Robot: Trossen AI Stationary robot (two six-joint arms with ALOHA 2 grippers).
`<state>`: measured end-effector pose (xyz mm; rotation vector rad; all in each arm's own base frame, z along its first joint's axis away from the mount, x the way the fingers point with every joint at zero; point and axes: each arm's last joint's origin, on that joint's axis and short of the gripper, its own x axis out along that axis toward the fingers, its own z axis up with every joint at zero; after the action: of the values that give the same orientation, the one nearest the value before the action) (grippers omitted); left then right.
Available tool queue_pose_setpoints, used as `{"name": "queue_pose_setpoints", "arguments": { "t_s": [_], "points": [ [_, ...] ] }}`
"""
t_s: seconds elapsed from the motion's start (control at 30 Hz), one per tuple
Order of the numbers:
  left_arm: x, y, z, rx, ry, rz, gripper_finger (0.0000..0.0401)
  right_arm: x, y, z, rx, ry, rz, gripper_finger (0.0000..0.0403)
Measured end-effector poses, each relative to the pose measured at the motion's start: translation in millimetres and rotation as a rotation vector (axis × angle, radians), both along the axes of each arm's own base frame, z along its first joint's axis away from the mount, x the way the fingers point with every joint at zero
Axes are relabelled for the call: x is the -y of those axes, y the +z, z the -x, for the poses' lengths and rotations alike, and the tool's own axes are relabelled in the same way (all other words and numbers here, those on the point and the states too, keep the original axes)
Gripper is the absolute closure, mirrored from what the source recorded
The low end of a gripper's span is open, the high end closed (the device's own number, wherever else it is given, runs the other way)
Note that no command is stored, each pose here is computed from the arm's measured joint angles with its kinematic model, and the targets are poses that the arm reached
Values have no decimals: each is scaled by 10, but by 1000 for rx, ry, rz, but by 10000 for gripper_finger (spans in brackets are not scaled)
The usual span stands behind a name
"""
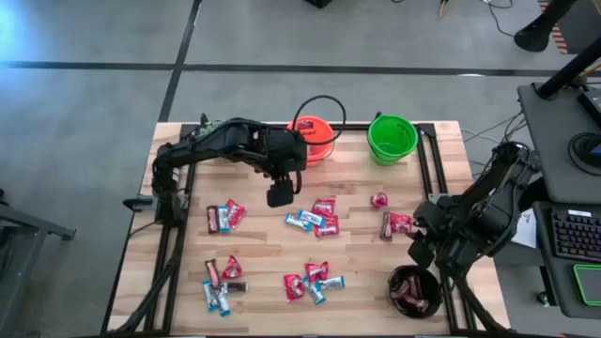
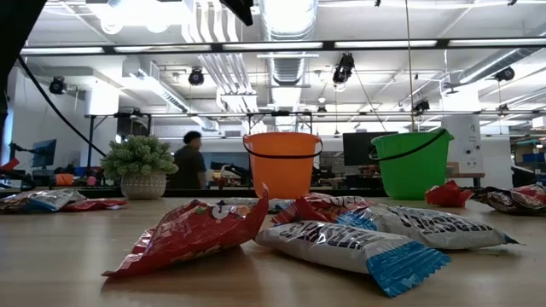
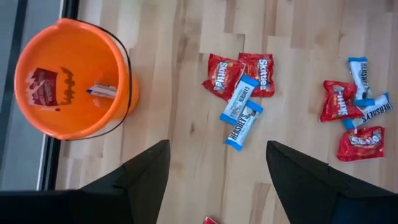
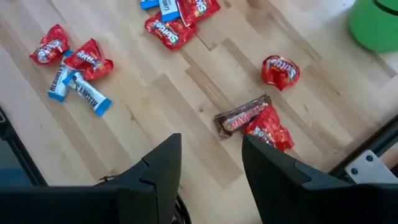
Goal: Organize candy in baskets
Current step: Put the red candy into the green bucket
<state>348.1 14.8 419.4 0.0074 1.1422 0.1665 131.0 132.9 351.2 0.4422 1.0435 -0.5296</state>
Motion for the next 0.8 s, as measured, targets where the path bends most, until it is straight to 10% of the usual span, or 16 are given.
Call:
{"name": "queue_pose_setpoints", "arguments": {
  "t_s": [0.8],
  "points": [
    [8, -113, 989, -58, 344, 98, 173, 334, 110, -120, 172, -126, 152, 243]
  ]
}}
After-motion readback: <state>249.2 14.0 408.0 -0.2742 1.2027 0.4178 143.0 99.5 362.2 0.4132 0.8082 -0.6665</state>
